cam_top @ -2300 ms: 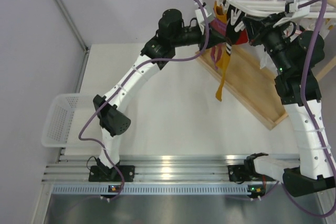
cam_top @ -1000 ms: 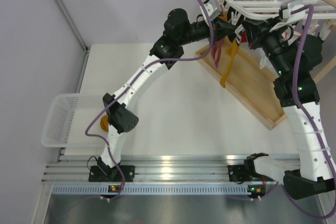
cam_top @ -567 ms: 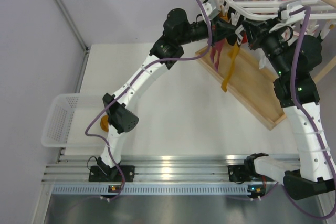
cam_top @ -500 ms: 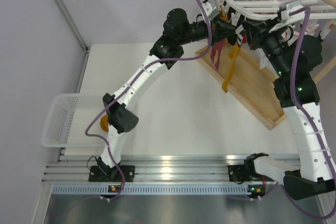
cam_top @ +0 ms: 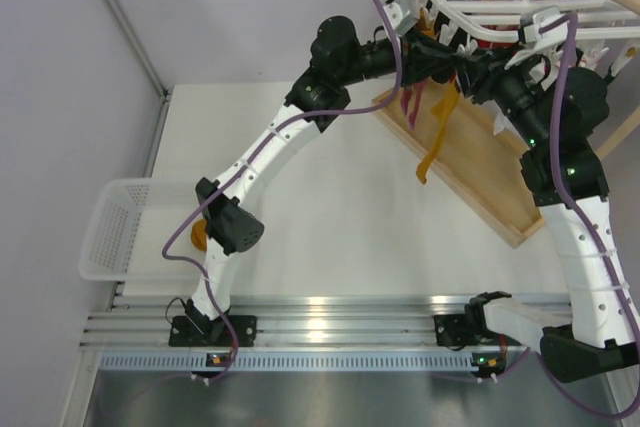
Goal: Clip the socks to the hanger
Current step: Clamp the sock onto the hanger, then open the clamp at the hanger.
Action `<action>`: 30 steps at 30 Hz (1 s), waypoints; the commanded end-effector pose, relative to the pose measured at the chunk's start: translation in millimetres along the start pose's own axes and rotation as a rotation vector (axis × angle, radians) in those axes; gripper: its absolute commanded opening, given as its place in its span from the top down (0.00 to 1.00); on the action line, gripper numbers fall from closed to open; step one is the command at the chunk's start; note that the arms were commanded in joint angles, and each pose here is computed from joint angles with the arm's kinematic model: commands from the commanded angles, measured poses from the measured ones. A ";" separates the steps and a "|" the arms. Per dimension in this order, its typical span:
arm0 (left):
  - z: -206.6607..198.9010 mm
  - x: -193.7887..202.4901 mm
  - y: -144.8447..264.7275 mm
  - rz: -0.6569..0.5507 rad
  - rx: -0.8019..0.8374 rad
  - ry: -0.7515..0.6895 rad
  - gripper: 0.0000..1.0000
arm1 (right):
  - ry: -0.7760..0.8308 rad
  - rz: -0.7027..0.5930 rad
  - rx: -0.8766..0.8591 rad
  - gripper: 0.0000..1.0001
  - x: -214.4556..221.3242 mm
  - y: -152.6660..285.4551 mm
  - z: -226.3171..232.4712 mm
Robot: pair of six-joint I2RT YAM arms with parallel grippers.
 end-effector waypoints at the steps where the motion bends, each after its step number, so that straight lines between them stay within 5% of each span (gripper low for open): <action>1: -18.5 -57.0 8.9 -0.131 0.028 -0.054 0.68 | 0.000 -0.062 0.013 0.76 -13.1 2.1 1.1; 6: -15.9 -49.3 11.5 -0.107 -0.022 -0.017 0.52 | 0.000 -0.078 0.062 0.86 -17.8 4.1 -3.2; 16: 28.5 -35.8 30.2 -0.181 -0.225 0.121 0.45 | 0.031 -0.077 0.128 0.86 -21.8 21.6 -7.4; 30: 37.6 2.2 6.2 -0.249 -0.140 0.112 0.35 | 0.071 -0.068 0.151 0.91 -25.9 29.1 -10.0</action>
Point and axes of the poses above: each gripper's point midway between its finger pads, its own y axis back along the fingers, its own z axis along the line the jaws close on, x = y × z, the point moved 8 cm from there along y, back along the fingers, and after that the axes turned 2 degrees about y, right-handed, at the moved point
